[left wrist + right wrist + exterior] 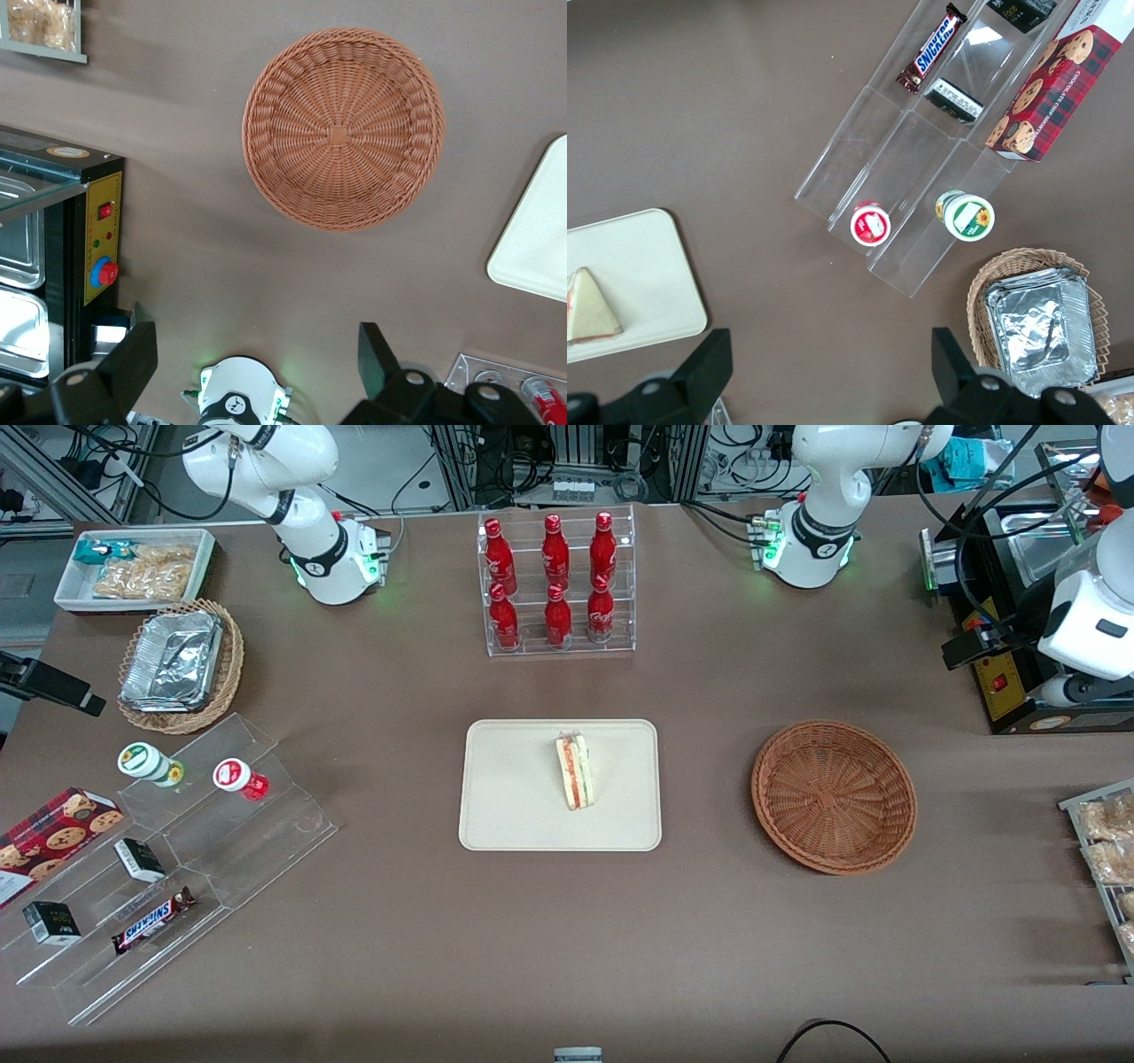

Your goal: Place sandwich from basket to tray

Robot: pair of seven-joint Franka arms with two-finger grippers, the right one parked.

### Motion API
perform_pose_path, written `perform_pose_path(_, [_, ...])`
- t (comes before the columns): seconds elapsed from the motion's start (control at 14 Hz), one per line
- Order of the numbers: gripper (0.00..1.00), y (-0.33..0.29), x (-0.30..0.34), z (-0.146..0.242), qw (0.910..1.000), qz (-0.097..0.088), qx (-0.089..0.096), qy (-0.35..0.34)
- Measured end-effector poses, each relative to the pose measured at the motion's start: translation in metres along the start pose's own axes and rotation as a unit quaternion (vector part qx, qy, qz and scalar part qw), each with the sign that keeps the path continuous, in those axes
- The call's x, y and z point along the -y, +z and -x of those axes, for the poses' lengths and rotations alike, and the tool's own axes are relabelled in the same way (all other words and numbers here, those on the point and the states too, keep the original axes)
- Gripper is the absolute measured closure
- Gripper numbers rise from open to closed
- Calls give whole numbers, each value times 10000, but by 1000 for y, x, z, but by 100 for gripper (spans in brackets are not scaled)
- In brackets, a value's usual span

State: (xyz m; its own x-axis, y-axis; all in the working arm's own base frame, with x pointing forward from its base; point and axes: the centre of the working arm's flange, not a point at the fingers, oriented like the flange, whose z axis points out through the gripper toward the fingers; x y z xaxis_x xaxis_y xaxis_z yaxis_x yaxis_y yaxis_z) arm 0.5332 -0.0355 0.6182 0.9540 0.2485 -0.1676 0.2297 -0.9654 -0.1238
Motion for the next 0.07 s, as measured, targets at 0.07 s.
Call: perform_pose_path(0.07, [0, -1, -3, 1, 10000, -3, -8, 30])
